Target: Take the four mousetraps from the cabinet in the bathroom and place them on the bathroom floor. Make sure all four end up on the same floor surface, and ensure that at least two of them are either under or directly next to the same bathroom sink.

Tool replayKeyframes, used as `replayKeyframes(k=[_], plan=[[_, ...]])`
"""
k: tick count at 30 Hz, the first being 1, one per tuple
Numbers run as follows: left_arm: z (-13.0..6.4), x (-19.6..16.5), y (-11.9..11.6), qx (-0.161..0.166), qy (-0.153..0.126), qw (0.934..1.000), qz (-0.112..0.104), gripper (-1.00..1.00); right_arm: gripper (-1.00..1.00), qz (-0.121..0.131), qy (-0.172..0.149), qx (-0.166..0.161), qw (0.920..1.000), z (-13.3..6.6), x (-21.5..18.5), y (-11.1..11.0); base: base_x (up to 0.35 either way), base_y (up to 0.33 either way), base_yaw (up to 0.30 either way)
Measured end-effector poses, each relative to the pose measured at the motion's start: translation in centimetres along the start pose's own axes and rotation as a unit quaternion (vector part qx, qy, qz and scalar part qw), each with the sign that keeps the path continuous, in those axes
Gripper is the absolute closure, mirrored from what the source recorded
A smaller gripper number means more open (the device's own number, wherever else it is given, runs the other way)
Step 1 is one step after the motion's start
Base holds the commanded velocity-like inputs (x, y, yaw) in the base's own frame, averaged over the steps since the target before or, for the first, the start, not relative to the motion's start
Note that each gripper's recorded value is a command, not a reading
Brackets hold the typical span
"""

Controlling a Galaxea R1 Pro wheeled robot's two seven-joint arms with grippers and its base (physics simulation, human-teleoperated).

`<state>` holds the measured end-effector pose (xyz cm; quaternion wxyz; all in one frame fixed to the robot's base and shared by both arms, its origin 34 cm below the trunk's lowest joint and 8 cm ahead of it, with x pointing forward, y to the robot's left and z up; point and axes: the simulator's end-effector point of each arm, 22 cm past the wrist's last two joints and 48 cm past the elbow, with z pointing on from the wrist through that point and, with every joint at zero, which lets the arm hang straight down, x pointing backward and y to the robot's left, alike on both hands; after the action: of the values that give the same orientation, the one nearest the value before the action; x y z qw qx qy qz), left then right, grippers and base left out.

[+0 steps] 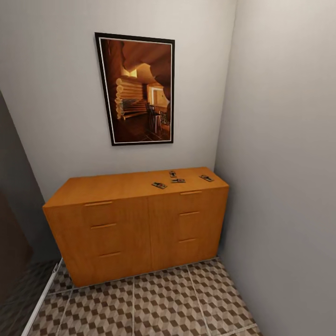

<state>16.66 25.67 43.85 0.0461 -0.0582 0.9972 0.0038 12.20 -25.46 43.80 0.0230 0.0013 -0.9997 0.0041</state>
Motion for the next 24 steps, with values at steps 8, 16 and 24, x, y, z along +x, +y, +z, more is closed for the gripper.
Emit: replayKeyframes(k=[8, 16, 24], plan=[[0.0, -0.01, -0.06, 0.0, 0.0, 1.0, 0.0, -1.0, -1.0, -0.002, 0.0, 0.001, 1.0, 0.0, 0.0, -0.2, 0.0, 0.0, 0.0], [0.0, 0.0, -0.11, 0.001, 0.0, 1.0, 0.002, -1.0, -1.0, -0.002, 0.0, 0.0, 1.0, 0.0, -0.02, -0.06, 0.0, 0.0, 0.0], [0.0, -0.01, -0.34, 0.002, 0.0, 1.0, 0.005, -1.0, -1.0, 0.0, 0.0, 0.0, 1.0, 0.0, -0.02, -0.02, 0.0, 0.0, 0.0]])
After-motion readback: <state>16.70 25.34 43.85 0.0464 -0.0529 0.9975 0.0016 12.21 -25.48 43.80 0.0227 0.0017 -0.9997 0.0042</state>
